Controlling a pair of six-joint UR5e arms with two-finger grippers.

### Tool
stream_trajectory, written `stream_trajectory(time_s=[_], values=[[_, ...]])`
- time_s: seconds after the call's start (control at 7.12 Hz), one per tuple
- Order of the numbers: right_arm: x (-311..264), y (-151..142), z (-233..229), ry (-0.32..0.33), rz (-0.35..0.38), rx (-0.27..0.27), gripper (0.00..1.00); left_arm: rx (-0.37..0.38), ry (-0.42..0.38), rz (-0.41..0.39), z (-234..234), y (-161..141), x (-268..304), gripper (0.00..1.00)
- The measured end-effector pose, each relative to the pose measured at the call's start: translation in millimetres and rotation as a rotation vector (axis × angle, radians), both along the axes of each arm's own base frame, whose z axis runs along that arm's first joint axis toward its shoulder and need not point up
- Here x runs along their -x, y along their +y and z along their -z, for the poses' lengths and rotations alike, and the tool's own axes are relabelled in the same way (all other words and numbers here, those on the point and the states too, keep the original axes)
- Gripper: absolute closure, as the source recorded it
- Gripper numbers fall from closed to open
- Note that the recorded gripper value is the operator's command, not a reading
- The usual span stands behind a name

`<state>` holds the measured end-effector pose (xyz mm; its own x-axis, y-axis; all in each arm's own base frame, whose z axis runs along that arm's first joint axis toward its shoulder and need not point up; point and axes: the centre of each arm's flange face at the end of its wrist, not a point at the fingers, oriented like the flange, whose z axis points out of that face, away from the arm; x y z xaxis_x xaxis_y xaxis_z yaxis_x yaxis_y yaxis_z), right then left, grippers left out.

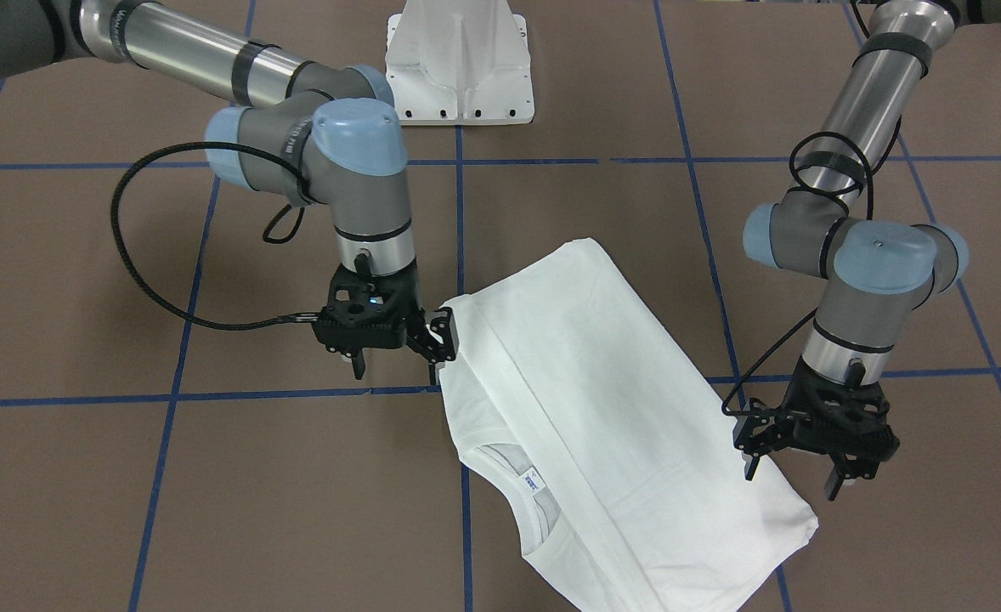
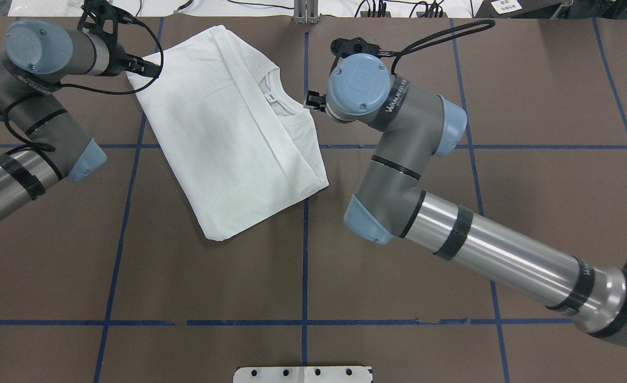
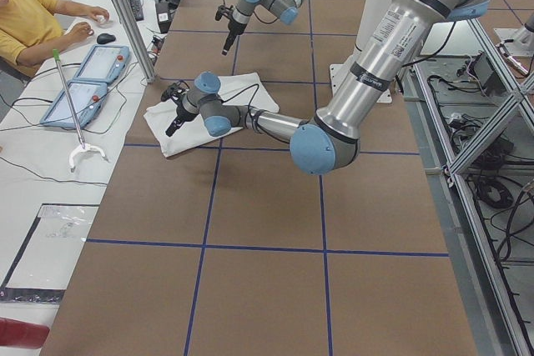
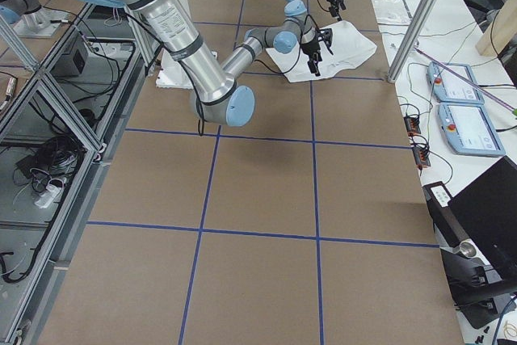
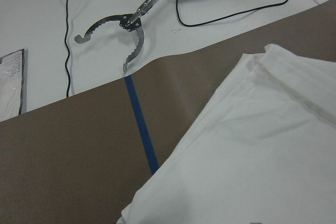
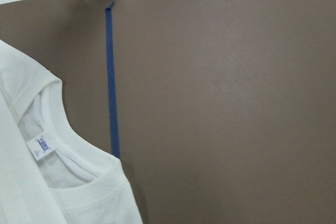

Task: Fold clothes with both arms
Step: 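Lower the right gripper onto the collar of the folded shirt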

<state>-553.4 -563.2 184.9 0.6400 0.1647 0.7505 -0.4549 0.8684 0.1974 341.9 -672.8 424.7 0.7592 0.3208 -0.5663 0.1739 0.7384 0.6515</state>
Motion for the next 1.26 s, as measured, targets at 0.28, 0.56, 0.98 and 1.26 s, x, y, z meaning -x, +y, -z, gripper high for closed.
stream_trajectory(time_s=[0.28, 0.56, 0.98, 1.26], values=[[55, -18, 9, -0.036, -0.027, -0.030, 0.26, 0.006, 0.016, 0.005, -4, 10, 7, 0.00], [85, -26, 2, -0.030, -0.038, -0.047, 0.30, 0.026, 0.028, 0.017, -10, 14, 10, 0.00], [104, -29, -25, -0.010, -0.052, -0.073, 0.34, 0.035, 0.029, 0.021, -15, 17, 12, 0.00], [106, -29, -29, 0.006, -0.046, -0.084, 0.34, 0.035, 0.030, 0.021, -15, 18, 12, 0.00]])
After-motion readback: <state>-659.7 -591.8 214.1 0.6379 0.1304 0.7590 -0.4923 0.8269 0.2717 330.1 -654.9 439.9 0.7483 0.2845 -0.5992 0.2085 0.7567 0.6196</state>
